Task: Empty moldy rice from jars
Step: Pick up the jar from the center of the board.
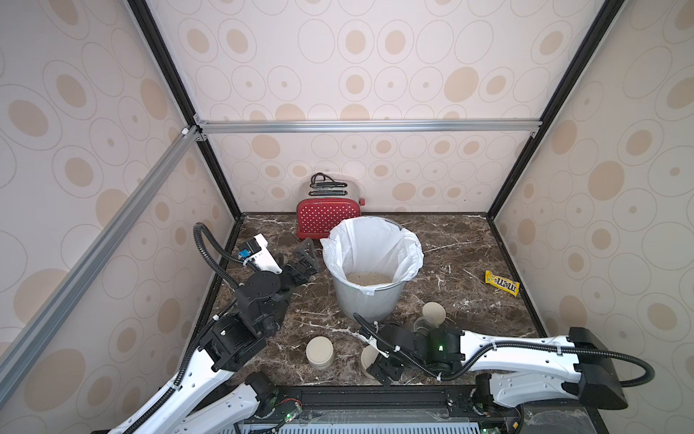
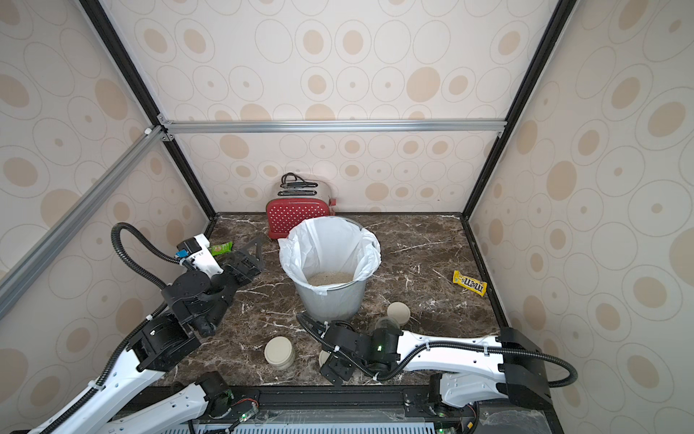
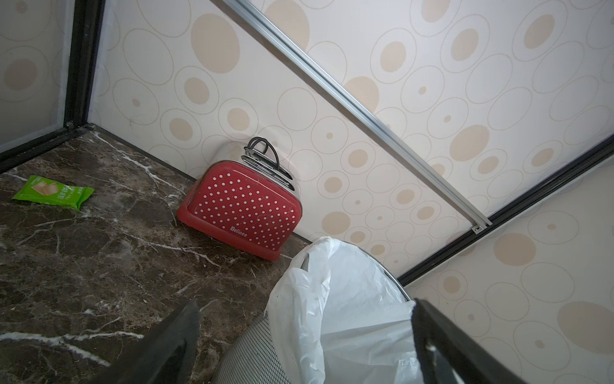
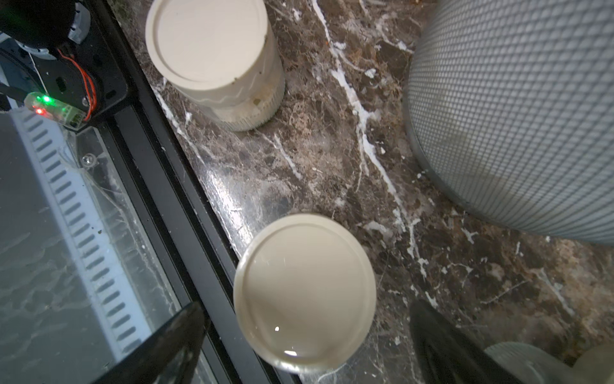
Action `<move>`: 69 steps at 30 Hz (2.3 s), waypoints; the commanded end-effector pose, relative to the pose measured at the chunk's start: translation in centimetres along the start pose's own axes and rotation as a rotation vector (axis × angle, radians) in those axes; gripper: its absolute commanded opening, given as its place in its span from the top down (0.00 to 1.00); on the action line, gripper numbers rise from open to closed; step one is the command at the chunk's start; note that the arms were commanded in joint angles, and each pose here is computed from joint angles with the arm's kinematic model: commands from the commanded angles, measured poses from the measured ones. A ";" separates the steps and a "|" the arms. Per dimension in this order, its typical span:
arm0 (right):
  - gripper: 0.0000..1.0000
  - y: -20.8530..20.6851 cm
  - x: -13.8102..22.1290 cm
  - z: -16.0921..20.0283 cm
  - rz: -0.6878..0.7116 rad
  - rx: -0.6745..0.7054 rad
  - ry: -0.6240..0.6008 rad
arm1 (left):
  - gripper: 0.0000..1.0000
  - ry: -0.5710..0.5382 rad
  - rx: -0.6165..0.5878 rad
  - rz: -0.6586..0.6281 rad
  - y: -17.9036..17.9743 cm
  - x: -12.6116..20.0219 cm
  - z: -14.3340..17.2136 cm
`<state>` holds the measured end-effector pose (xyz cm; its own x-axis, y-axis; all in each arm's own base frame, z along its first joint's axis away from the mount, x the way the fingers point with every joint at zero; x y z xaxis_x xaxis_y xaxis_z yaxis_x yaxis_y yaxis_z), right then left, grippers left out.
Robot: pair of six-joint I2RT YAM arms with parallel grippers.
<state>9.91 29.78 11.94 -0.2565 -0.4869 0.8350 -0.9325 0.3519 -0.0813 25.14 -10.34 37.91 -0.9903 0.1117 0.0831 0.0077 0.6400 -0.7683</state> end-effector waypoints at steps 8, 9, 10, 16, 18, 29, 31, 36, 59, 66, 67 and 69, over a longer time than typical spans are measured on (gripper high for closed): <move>0.01 1.1 -2.0 -0.9 -0.043 0.077 0.026 | 0.01 -0.010 0.013 -0.009 0.0 0.2 -0.4; 0.01 1.2 -2.3 -0.7 -0.048 0.078 0.038 | 0.01 -0.010 0.014 -0.009 0.0 0.1 -0.4; 0.01 1.3 -2.5 -0.6 -0.052 0.081 0.052 | 0.01 -0.010 0.014 -0.010 0.0 0.1 -0.4; 0.01 0.9 -3.7 0.6 -0.023 0.077 0.137 | 0.01 -0.009 0.018 -0.011 0.2 0.2 -0.3; 0.01 1.0 -3.9 0.8 -0.021 0.077 0.152 | 0.01 -0.008 0.019 -0.013 0.3 0.2 -0.2; 0.03 0.5 -4.2 2.7 -0.002 0.043 0.236 | 0.01 -0.003 0.026 -0.017 0.6 0.1 0.1; 0.05 0.4 -4.2 2.8 0.003 0.041 0.236 | 0.01 -0.001 0.027 -0.016 0.6 0.1 0.1; 0.16 0.3 -4.3 2.6 0.002 0.032 0.237 | 0.01 -0.002 0.028 -0.016 0.6 0.1 0.1; 0.49 0.1 4.9 -4.5 -0.049 -0.037 -0.060 | 0.01 -0.013 -0.011 -0.003 0.3 0.5 -0.5; 0.53 1.1 9.9 -7.1 -0.149 -0.055 -0.193 | 0.01 -0.017 -0.075 0.027 -0.6 0.8 -1.1; 0.54 1.2 10.7 -7.5 -0.158 -0.055 -0.214 | 0.01 -0.015 -0.089 0.035 -0.8 0.8 -1.1; 0.55 1.1 12.2 -8.4 -0.169 -0.055 -0.258 | 0.01 -0.013 -0.112 0.047 -1.2 0.9 -1.2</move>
<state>8.32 30.70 22.71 -0.1753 -0.6448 0.7440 -0.9482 0.3139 0.0486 25.01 -10.43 37.24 -0.9882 0.1233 0.0909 0.0212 0.6981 -0.7156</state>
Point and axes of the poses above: each gripper's point midway between its finger pads, its own x axis back along the fingers, its own y axis along the line the jaws close on, z = x × y, the point moved 1 cm from there along x, back along the fingers, and after that the axes turned 12 degrees about x, right-handed, at the moved point
